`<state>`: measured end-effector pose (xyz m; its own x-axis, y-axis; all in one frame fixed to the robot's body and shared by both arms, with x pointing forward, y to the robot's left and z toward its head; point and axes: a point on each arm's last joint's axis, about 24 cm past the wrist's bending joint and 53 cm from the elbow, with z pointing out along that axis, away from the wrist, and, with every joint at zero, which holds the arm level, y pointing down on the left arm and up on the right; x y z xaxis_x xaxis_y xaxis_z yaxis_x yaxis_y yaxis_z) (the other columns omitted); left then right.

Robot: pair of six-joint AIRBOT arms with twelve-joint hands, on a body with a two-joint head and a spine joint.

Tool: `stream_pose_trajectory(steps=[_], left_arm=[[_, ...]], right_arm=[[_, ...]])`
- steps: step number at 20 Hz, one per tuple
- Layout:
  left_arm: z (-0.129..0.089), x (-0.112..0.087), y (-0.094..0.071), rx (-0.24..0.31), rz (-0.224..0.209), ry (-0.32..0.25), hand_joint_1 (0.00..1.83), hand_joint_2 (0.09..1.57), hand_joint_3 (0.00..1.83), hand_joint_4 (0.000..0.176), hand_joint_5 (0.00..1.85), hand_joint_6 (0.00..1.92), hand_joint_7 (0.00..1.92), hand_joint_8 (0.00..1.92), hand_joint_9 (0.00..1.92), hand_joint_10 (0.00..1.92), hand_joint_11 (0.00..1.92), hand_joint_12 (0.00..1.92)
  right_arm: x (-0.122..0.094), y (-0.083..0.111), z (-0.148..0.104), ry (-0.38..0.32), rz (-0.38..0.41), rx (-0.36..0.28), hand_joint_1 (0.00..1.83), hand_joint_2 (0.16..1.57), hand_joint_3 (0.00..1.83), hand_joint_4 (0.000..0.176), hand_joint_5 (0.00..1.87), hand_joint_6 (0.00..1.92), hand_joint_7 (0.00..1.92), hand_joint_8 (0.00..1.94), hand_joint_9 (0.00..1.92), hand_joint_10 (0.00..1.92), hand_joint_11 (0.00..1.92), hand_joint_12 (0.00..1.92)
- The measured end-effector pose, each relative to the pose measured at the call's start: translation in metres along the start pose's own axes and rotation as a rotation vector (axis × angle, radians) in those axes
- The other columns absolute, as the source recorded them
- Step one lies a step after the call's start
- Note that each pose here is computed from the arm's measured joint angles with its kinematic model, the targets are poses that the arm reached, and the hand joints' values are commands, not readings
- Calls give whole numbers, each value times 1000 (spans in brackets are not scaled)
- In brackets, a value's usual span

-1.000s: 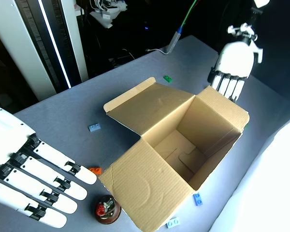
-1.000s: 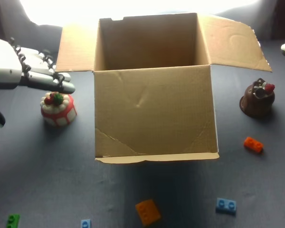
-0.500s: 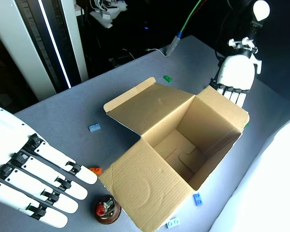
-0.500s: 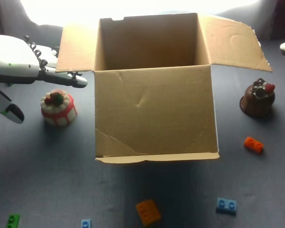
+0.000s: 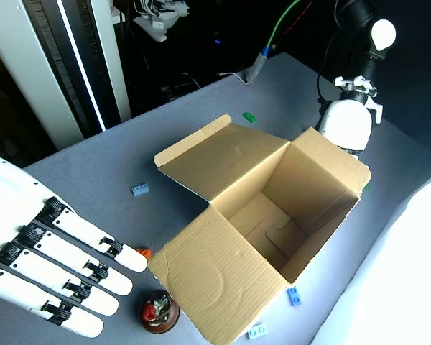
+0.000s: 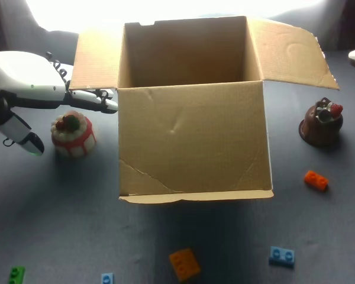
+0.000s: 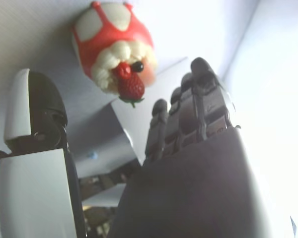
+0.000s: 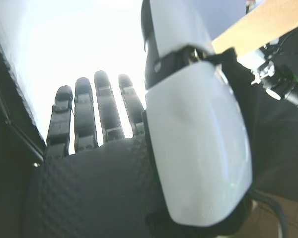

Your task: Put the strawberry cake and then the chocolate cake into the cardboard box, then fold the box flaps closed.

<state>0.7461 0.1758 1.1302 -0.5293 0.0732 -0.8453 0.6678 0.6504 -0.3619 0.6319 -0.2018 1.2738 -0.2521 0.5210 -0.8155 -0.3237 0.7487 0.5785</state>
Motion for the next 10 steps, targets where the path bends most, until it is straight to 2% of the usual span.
stream_pose_trajectory(steps=[3,7,10], left_arm=[[7,0,7,-21,0,-2,1208,941,0,39,101,5,58,2,120,6,0,570],[14,7,7,-21,1,15,1211,945,0,36,97,3,75,4,134,6,0,608],[15,16,9,-28,-1,32,1212,947,1,45,88,3,76,1,123,0,0,599]], right_arm=[[0,0,0,0,-1,0,991,1045,6,3,21,0,82,3,45,35,9,4],[0,0,0,0,-1,0,976,1052,8,8,28,4,81,4,50,35,7,6],[0,0,0,0,-1,0,974,1052,7,6,29,4,76,1,45,32,2,7]])
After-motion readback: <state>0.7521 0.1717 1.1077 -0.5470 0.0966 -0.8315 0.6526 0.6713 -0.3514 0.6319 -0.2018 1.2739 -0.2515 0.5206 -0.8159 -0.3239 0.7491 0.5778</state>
